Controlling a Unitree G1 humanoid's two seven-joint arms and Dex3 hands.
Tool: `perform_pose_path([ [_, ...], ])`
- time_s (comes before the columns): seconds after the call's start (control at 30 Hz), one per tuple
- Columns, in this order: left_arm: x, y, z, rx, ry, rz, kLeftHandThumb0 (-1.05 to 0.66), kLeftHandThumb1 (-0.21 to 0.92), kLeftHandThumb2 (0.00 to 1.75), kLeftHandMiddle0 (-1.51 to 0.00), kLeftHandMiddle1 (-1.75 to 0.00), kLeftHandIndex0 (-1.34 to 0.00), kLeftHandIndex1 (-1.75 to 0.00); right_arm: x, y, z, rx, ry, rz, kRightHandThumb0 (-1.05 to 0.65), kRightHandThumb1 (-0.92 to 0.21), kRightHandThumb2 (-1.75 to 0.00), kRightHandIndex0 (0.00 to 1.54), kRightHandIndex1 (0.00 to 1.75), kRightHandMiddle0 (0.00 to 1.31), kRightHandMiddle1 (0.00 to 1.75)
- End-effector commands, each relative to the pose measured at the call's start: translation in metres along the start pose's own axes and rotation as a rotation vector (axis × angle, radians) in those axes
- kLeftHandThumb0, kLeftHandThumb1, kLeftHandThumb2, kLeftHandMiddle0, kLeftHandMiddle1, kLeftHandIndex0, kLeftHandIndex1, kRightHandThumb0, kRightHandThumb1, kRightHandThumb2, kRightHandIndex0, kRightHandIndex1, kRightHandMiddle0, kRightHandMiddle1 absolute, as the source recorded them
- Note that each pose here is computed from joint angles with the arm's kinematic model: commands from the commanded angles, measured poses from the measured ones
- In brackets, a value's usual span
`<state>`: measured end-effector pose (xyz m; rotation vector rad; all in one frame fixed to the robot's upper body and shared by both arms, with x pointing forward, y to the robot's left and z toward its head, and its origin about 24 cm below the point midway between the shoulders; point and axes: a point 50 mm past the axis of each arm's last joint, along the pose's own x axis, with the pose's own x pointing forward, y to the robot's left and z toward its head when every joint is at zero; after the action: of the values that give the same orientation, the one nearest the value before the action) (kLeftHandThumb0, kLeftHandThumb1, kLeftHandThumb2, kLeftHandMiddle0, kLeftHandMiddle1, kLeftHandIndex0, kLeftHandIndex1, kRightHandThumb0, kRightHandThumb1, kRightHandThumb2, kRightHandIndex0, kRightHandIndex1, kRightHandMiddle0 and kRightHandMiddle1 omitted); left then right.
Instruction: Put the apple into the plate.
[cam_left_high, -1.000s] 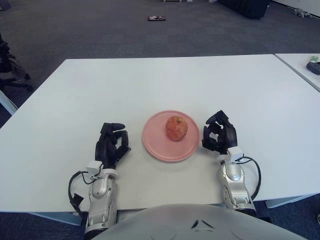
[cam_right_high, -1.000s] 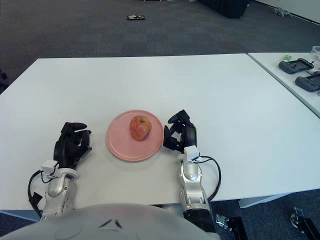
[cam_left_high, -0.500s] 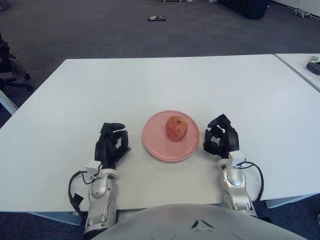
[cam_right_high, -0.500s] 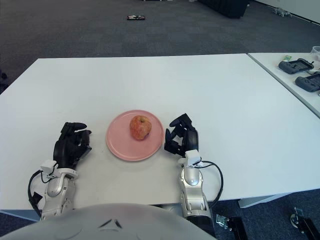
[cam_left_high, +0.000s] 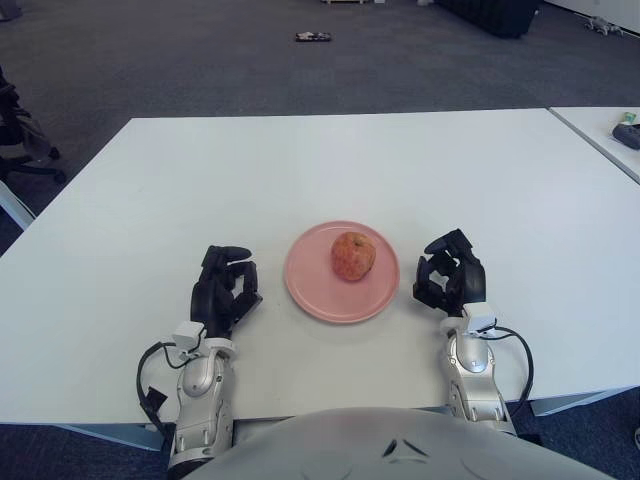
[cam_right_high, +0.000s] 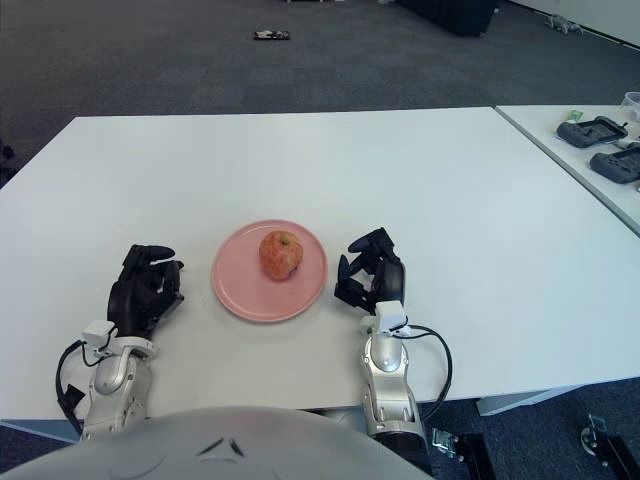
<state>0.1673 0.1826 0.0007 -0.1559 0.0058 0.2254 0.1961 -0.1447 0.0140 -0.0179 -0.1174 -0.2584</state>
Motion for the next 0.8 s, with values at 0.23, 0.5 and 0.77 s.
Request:
perform_pose_path([
  [0.23, -0.0047, 0.0044, -0.0061, 0.047, 0.043, 0.025, -0.38, 0.68, 0.87, -0.98, -1.75, -0.34, -1.75, 0.0005, 0.0019, 0.0026, -0.006, 0.021, 0.014, -0.43, -0.46, -1.15, 0.75, 1.70, 0.50, 1.75],
  [0.5, -0.0044, 0.0040, -0.0057, 0.055, 0.033, 0.024, -0.38, 0.68, 0.87, -0.98, -1.75, -0.34, -1.75, 0.0006, 0.0003, 0.0034, -0.042, 0.052, 0.048, -0.43, -0.47, -1.13, 0.74, 1.61, 0.49, 1.75],
  [0.77, -0.0048, 0.0041, -0.0049, 0.050, 0.024, 0.020, -0.39, 0.67, 0.88, -0.98, -1.75, -0.35, -1.75, -0.0004, -0.0019, 0.0044, -0.064, 0.067, 0.057, -0.43, -0.49, -1.11, 0.73, 1.56, 0.48, 1.75],
])
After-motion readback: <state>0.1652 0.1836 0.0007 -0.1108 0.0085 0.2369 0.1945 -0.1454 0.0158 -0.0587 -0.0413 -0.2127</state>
